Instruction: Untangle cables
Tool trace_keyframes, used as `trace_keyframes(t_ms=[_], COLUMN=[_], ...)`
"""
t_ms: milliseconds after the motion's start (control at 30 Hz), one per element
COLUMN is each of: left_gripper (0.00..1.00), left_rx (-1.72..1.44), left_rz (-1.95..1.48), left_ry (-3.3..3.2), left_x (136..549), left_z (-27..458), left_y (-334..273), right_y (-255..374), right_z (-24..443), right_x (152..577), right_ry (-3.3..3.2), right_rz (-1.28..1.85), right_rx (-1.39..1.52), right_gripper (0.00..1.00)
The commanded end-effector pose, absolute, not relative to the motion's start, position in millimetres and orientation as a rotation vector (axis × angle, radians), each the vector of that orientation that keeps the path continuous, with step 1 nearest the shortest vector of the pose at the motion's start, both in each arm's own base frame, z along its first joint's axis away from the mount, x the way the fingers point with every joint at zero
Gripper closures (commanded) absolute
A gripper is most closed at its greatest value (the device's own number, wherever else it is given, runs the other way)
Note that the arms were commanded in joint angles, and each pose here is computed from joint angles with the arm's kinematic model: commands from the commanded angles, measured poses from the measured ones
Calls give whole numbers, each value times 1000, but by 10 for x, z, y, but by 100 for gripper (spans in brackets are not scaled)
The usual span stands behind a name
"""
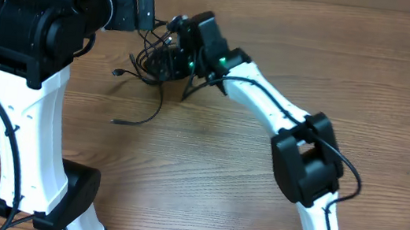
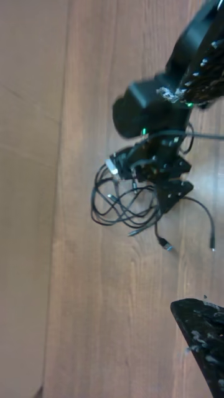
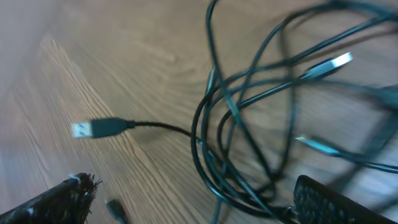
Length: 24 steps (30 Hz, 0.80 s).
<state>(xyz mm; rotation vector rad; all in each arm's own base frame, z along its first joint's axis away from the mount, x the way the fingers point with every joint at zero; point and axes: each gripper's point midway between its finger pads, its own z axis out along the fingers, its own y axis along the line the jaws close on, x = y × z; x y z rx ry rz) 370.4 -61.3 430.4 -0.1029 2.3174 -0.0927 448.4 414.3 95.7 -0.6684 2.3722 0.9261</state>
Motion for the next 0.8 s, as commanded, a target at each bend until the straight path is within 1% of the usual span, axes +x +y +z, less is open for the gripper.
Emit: trace_keyframes(t_ms=[0, 100, 200, 233, 267, 300, 333, 367, 433, 500, 600, 700, 767], left_gripper=[0, 0, 0, 0, 0, 0, 1, 0, 0, 0, 0, 0, 0], left_rx=[-83, -70, -70, -69, -69, -69, -69, -69, -66, -61, -47, -42, -43], left_rz=[-106, -127, -123, -121, -120, -120, -119, -119, -124, -138, -168, -170, -169], left_ry=[2317, 2326, 2344, 2350, 2352, 2354, 2356, 2356, 2357, 2359, 2363, 2363, 2363], left_x=[3676, 3675, 3688, 3694, 3695, 3697, 3698, 3698, 3697, 3694, 3686, 3685, 3685], left_z=[4320, 4302, 4250, 4233, 4228, 4221, 4217, 4216, 4215, 4214, 4212, 4212, 4212], left_y=[-635, -671, -674, -675, -676, -676, -676, -676, -684, -703, -748, -752, -752], right_y=[4281, 4310, 4310, 4290, 4276, 4260, 4245, 4228, 4195, 4149, 4111, 4199, 4239], right_z=[758, 661, 693, 707, 716, 724, 724, 726, 720, 695, 752, 933, 1024], right_x=[4402, 4356, 4358, 4378, 4390, 4403, 4415, 4427, 4467, 4557, 4762, 4896, 4951], right_ry=[2386, 2405, 2403, 2407, 2410, 2413, 2416, 2419, 2418, 2412, 2337, 2224, 2175], right_rz=[960, 959, 959, 957, 955, 953, 952, 950, 934, 866, 750, 760, 771], right_rx=[-703, -713, -713, -707, -703, -699, -695, -690, -678, -647, -625, -633, -628], right_gripper=[0, 0, 0, 3, 15, 22, 23, 21, 9, 3, 2, 2, 3])
